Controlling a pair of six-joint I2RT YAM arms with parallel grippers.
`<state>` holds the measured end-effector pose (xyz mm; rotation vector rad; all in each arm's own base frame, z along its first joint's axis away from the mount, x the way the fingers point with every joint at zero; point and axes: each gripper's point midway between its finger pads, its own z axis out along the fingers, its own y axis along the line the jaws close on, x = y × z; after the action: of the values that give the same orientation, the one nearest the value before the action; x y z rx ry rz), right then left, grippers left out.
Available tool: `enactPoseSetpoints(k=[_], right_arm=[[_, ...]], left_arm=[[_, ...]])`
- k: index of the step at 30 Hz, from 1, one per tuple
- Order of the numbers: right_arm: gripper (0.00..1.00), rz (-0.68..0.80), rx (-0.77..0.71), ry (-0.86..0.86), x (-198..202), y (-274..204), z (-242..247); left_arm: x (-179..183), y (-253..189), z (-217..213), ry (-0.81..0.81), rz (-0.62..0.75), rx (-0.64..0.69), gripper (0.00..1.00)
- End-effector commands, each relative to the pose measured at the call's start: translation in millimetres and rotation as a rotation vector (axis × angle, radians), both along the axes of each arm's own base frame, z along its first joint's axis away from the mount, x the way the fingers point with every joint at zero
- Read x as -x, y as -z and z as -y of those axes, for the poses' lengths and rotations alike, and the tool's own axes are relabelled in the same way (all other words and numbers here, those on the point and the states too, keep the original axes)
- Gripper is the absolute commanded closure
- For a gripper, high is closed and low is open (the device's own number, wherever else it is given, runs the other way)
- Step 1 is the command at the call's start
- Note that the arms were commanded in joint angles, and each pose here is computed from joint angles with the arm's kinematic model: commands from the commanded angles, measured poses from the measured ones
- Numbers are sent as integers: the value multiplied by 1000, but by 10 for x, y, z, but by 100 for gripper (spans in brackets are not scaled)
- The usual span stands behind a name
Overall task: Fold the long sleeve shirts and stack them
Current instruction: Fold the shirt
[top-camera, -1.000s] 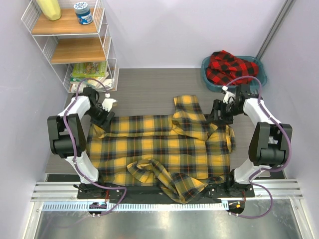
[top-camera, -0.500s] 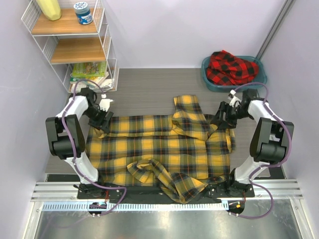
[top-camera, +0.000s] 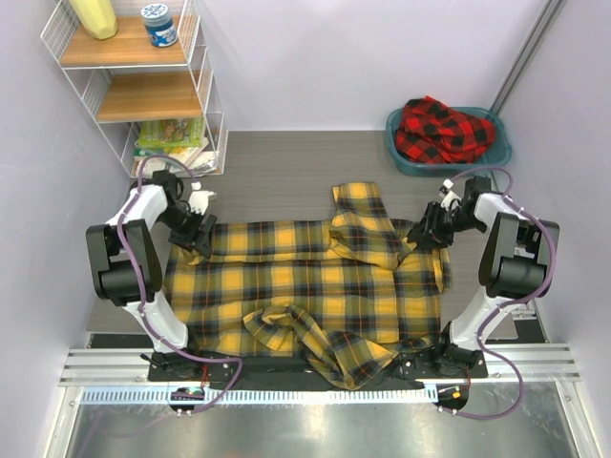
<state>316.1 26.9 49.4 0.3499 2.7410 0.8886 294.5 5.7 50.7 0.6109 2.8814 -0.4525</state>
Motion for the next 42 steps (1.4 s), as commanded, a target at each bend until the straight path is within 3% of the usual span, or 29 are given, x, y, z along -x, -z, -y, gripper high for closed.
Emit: enactPoseSetpoints(k=[1, 2, 9, 18, 19, 25, 26, 27, 28, 30, 33, 39, 42], right_arm=[[62, 17, -39, 4, -42, -19, -62], [72, 15, -48, 4, -29, -17, -71], [99, 22, -65, -5, 6, -74, -105], [99, 32, -55, -27, 55, -206, -104], [99, 31, -50, -28, 65, -216, -99], [99, 23, -16, -51, 132, -195, -62], [99, 21, -16, -51, 132, -183, -62], [99, 20, -16, -51, 131, -171, -62], [99, 14, -20, -49, 124, -153, -63], [99, 13, -20, -48, 110, -136, -60], [99, 14, -14, -46, 85, -118, -45], [99, 10, -8, -49, 85, -93, -34], [99, 7, -6, -49, 83, -85, -29]], left_arm=[[-68, -73, 84, -42, -8, 67, 34], [-73, -47, 85, -47, -15, 68, 34], [-98, -19, 90, -65, -35, 73, 53], [-64, -208, 23, -57, -22, 81, 100], [-42, -250, 8, -47, -16, 77, 100], [70, -271, -27, -15, -15, 69, 100], [-3, -263, -70, -60, 10, 46, 91], [-18, -240, -98, -88, 14, 36, 58], [-35, -230, -111, -110, 16, 38, 42], [-109, -206, -133, -173, 21, 46, 23], [-203, -166, -137, -254, 20, 88, 22], [-317, -94, -46, -292, -7, 175, 37], [-341, -21, -51, -310, -21, 179, 38]])
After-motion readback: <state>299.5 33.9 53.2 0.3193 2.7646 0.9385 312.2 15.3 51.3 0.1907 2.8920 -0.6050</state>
